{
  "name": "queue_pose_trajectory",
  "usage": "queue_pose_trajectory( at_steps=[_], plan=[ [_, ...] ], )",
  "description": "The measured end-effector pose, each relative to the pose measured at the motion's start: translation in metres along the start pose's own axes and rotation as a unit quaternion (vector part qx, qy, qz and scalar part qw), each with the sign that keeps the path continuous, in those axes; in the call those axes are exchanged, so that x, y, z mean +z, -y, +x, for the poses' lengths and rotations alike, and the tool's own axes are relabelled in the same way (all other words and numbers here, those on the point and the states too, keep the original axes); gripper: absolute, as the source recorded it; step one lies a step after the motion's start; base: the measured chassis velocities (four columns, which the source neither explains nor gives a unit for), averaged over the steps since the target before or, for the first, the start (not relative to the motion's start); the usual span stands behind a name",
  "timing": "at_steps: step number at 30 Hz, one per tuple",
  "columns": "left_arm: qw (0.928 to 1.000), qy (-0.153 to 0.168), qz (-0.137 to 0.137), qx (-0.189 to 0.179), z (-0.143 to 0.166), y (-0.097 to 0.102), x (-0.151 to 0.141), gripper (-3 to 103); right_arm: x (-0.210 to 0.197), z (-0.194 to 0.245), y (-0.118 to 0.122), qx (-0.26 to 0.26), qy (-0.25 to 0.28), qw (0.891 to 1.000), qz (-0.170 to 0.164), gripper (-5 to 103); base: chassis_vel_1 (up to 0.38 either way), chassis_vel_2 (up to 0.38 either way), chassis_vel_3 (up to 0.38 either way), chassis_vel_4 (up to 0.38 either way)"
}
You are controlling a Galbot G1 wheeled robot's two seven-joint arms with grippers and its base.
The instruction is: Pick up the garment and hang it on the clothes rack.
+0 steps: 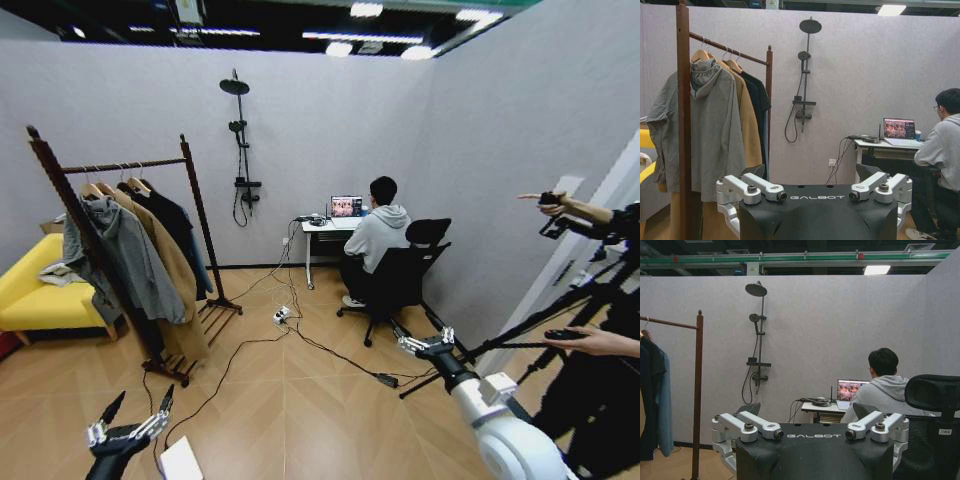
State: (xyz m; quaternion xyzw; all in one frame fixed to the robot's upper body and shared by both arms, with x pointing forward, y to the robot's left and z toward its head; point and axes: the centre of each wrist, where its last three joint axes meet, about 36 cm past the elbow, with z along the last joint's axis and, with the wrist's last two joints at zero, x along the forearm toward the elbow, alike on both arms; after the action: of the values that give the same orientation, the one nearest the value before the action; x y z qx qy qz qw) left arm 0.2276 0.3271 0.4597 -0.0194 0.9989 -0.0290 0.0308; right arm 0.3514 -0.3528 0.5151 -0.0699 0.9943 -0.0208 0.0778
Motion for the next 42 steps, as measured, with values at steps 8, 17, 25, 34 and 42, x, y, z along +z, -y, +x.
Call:
queue_pose_trajectory(
  at_steps=[8,17,25,34,42],
  plan=[
    [1.0,0.0,0.0,0.0,0.0,0.0,0.0,100,0.006,0.033,-0.045,-0.004,-0.03,0.998,-0.058,100,0.0,0.0,0.0,0.0],
    [1.0,0.0,0.0,0.0,0.0,0.0,0.0,100,-0.011,0.058,-0.077,-0.004,-0.06,0.997,-0.057,100,0.0,0.0,0.0,0.0],
    [1.0,0.0,0.0,0.0,0.0,0.0,0.0,100,-0.017,0.06,-0.076,-0.008,-0.067,0.996,-0.051,100,0.0,0.0,0.0,0.0],
    [1.0,0.0,0.0,0.0,0.0,0.0,0.0,100,-0.017,0.06,-0.075,-0.008,-0.066,0.996,-0.051,100,0.0,0.0,0.0,0.0],
    [1.0,0.0,0.0,0.0,0.0,0.0,0.0,100,-0.016,0.059,-0.075,-0.008,-0.066,0.997,-0.051,100,0.0,0.0,0.0,0.0]
  ],
)
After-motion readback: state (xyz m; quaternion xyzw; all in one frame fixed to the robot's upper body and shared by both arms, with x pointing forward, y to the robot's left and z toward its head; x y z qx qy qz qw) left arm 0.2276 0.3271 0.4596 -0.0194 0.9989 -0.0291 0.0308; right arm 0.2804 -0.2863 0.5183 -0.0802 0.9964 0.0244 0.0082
